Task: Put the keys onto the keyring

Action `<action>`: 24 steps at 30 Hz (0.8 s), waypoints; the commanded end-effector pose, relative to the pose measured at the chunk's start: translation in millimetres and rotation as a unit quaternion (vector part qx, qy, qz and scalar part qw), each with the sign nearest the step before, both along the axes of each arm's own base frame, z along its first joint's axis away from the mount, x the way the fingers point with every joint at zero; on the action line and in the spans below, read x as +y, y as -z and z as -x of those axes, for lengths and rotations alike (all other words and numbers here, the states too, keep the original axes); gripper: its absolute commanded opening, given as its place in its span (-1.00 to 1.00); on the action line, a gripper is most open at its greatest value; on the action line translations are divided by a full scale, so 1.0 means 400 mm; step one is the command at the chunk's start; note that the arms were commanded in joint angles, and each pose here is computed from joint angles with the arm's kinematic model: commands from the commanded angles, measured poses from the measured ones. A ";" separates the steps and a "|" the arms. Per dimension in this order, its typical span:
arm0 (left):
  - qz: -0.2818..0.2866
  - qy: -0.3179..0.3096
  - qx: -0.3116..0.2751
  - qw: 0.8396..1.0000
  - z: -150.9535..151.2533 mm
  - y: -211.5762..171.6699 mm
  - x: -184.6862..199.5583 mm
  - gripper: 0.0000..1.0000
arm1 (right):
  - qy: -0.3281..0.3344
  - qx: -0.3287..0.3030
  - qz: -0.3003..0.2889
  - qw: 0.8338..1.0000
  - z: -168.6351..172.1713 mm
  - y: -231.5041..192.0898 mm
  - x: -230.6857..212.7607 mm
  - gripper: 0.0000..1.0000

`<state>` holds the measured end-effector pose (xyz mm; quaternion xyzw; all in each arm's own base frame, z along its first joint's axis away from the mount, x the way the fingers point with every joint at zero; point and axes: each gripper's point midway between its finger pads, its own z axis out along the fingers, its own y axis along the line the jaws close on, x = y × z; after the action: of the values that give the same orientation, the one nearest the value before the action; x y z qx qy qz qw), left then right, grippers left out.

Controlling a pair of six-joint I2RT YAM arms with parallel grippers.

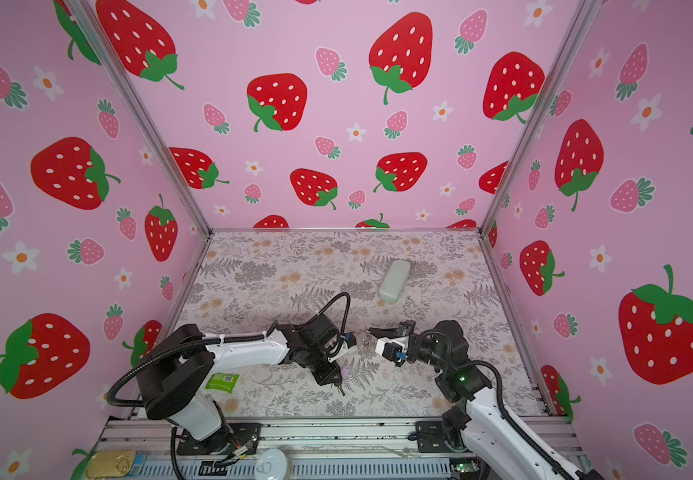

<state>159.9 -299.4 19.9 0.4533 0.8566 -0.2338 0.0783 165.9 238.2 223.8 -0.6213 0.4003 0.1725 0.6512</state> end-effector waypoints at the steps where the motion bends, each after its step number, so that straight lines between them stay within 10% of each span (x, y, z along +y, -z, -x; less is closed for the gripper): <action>1: -0.050 -0.015 -0.006 0.999 0.008 0.049 0.052 -0.46 | -0.014 -0.005 -0.003 1.000 0.017 -0.004 0.003 -1.00; 24: -0.044 0.015 -0.023 0.999 0.033 0.039 0.039 -1.00 | -0.008 -0.011 -0.003 1.000 0.018 -0.008 0.002 -1.00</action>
<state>160.0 -303.1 16.9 0.4655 0.8524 -0.2140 0.1039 161.9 238.8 224.5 -0.6242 0.3957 0.1726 0.6511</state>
